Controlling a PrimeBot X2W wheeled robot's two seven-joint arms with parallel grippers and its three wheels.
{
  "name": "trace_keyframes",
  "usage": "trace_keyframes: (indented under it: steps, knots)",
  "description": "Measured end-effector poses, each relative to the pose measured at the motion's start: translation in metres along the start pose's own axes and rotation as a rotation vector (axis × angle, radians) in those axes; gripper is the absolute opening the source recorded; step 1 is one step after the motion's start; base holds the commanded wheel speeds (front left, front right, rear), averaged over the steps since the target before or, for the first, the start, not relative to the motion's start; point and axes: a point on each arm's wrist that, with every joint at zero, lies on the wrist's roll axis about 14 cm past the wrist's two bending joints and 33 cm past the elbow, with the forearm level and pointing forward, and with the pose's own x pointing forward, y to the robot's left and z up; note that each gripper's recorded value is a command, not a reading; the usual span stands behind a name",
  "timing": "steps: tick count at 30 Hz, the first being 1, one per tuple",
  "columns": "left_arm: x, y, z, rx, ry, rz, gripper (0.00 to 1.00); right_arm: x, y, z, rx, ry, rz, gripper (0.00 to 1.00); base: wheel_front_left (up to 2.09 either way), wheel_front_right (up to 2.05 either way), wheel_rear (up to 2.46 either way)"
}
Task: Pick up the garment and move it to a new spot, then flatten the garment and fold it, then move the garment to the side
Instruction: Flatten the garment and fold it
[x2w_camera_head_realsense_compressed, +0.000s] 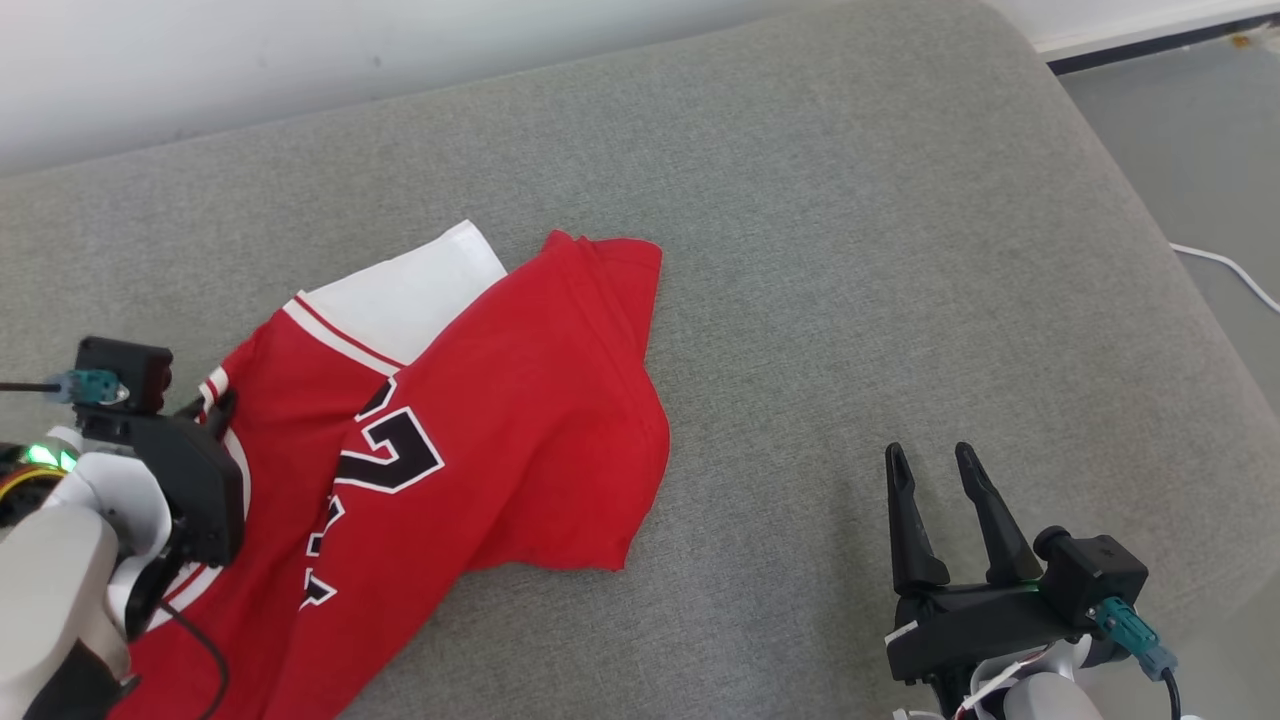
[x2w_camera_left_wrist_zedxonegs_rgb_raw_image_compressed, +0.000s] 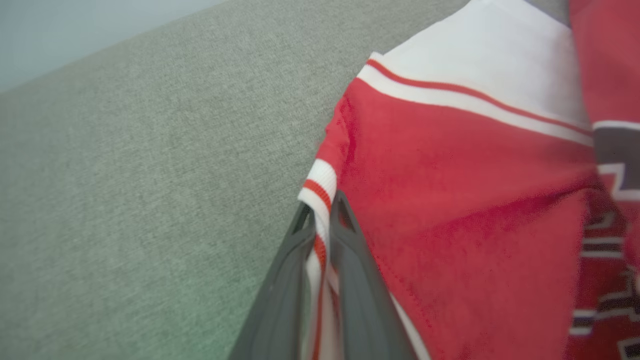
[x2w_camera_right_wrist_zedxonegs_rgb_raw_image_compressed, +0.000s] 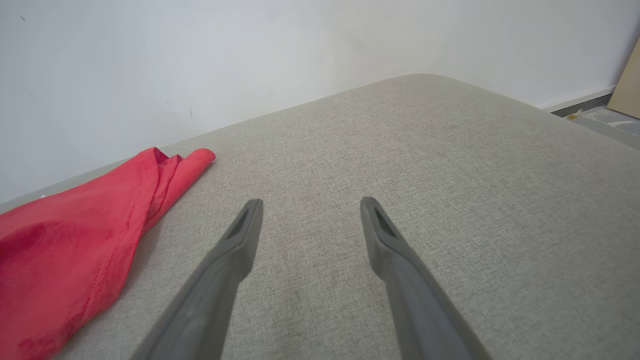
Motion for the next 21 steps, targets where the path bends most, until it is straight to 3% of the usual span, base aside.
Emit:
trace_keyframes:
  steps: [5,11,17,18,19,20,21]
  knots:
    - [-0.007,0.015,0.03,0.003,-0.127,0.038,0.0,0.003,0.005,0.001,-0.004,-0.003,0.015,1.0,0.0,0.0,0.0]
    - [-0.033,0.062,0.074,0.048,-0.329,0.192,0.0,0.008,0.013,0.004,-0.004,-0.014,0.041,1.0,0.0,0.0,0.0]
    - [-0.043,0.084,0.064,0.051,-0.338,0.272,0.0,0.007,0.015,0.005,-0.004,-0.018,0.047,1.0,0.0,0.0,0.0]
    - [-0.043,0.084,0.063,0.055,-0.339,0.273,0.26,0.007,0.015,0.005,-0.006,-0.018,0.048,1.0,0.0,0.0,0.0]
    - [-0.043,0.083,0.061,0.056,-0.343,0.274,0.73,0.007,0.015,0.005,-0.007,-0.018,0.047,1.0,0.0,0.0,0.0]
    - [-0.043,0.081,0.061,0.056,-0.354,0.274,1.0,0.007,0.015,0.005,-0.009,-0.017,0.048,1.0,0.0,0.0,0.0]
    - [-0.044,0.08,0.063,0.058,-0.369,0.273,1.0,0.007,0.016,0.005,-0.01,-0.018,0.05,1.0,0.0,0.0,0.0]
